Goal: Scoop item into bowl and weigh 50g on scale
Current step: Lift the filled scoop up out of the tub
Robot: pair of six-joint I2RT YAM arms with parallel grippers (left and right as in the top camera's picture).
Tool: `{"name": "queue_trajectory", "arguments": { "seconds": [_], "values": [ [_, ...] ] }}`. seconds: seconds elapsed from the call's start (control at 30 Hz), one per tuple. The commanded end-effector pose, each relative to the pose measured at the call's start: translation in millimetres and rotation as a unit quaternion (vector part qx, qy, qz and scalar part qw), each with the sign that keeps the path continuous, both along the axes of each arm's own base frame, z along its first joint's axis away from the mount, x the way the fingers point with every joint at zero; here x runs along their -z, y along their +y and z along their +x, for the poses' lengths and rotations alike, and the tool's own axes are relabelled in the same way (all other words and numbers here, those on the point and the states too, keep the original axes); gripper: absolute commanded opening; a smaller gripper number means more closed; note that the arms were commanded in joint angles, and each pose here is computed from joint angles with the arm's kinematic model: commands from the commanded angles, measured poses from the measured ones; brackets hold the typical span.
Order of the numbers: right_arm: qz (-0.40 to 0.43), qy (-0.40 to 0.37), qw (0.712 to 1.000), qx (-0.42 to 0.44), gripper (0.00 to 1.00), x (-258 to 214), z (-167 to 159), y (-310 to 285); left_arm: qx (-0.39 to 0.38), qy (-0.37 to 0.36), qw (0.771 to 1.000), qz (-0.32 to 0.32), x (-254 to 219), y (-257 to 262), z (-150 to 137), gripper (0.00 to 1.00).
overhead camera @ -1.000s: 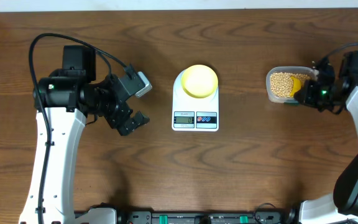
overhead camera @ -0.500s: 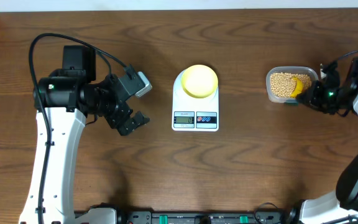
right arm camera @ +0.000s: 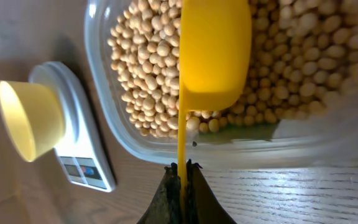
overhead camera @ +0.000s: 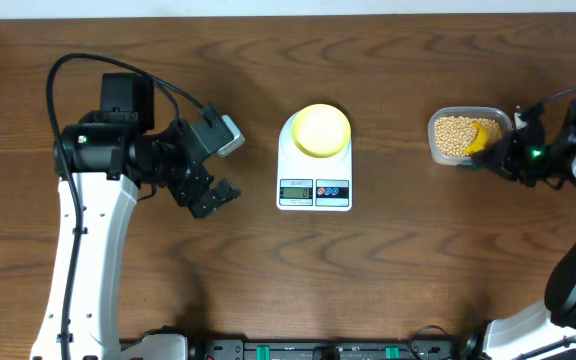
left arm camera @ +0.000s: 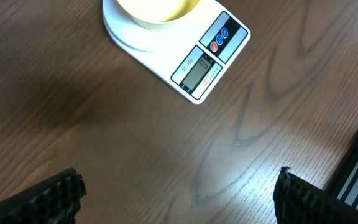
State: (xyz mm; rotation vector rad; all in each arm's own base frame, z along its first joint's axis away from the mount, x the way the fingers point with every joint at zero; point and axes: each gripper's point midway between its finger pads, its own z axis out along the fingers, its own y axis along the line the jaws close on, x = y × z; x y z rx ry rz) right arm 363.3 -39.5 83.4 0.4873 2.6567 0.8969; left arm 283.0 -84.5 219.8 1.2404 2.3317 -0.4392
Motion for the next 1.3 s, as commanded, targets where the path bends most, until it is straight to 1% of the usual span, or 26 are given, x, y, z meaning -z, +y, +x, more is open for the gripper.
{"name": "queue_trajectory", "arguments": {
  "seconds": [0.0,0.23,0.5,0.67,0.77,1.0,1.27],
  "values": [
    [0.049,-0.038,0.998,-0.001,0.01,-16,7,-2,-0.004,0.009,1.000,-0.002,3,-1,-2,0.99],
    [0.100,-0.077,0.992,0.010,0.01,-33,5,-14,-0.004,0.009,1.000,-0.002,3,-1,-2,0.99],
    [0.126,-0.102,0.986,0.022,0.01,-43,-5,-30,-0.004,0.009,1.000,-0.002,3,-1,-2,0.99],
    [0.135,-0.103,0.984,0.046,0.01,-45,-13,-46,-0.004,0.009,1.000,-0.002,3,-1,-2,0.99],
    [0.149,-0.125,0.980,0.042,0.01,-53,-16,-48,-0.004,0.009,1.000,-0.002,3,-1,-2,0.99],
    [0.179,-0.150,0.971,0.046,0.01,-65,-19,-50,-0.004,0.009,1.000,-0.002,3,-1,-2,0.99],
    [0.224,-0.181,0.957,0.047,0.01,-83,-16,-45,-0.004,0.009,1.000,-0.002,3,-1,-2,0.99]
  ]
}}
